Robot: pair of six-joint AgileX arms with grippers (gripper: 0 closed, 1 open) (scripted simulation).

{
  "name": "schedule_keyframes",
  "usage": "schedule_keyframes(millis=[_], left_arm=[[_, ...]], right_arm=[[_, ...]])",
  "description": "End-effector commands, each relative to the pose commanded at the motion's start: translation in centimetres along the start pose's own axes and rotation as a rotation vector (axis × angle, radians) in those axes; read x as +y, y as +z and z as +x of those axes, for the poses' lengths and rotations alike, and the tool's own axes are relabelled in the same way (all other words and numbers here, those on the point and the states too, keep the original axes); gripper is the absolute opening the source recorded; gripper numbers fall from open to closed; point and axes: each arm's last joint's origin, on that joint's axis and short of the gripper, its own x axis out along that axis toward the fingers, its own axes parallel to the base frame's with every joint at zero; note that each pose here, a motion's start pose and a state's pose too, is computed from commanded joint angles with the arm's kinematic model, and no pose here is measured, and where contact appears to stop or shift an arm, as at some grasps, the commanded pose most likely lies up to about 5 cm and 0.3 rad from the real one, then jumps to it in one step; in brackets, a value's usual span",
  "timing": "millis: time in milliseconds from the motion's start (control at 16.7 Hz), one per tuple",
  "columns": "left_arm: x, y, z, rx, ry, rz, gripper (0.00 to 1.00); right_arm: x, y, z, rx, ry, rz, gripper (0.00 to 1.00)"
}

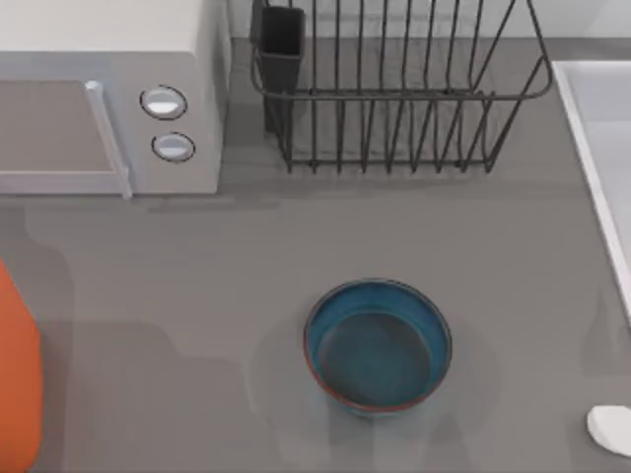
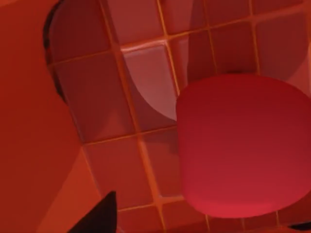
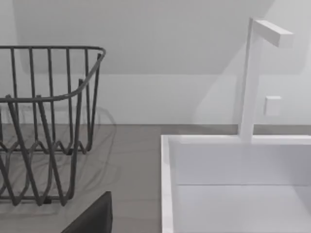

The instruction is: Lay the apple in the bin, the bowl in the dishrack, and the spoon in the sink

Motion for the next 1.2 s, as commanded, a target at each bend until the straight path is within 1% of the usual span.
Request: schedule_keyframes(millis=[120, 300, 480, 660, 780, 960, 1080, 1200], left_arm=[[-0.5, 0.3, -0.3, 0.011, 0.054, -0.037, 1.00], [-1.8, 1.2, -0.9, 0.024, 0.191, -0.154, 1.00], [-3.9, 2.3, -1.0, 0.004, 0.373, -0.347, 1.00], [-6.4, 3.4, -0.4, -0.085, 0.573, -0.599, 1.00], [-8.0, 4.1, 0.4, -0.193, 0.705, -0.779, 1.00], [-10.1, 4.9, 1.9, -0.432, 0.889, -1.021, 1.00], [-11.1, 5.3, 2.8, -0.631, 0.997, -1.136, 1.00], [-11.8, 5.7, 3.5, -0.833, 1.085, -1.202, 1.00]], right_arm=[[0.0, 0.0, 0.0, 0.000, 0.000, 0.000, 1.00], [0.0, 0.0, 0.0, 0.000, 0.000, 0.000, 1.00], [0.0, 0.0, 0.0, 0.000, 0.000, 0.000, 1.00], [0.0, 0.0, 0.0, 0.000, 0.000, 0.000, 1.00], [0.0, 0.0, 0.0, 0.000, 0.000, 0.000, 1.00], [0.0, 0.0, 0.0, 0.000, 0.000, 0.000, 1.00], [0.0, 0.0, 0.0, 0.000, 0.000, 0.000, 1.00], [0.0, 0.0, 0.0, 0.000, 0.000, 0.000, 1.00]])
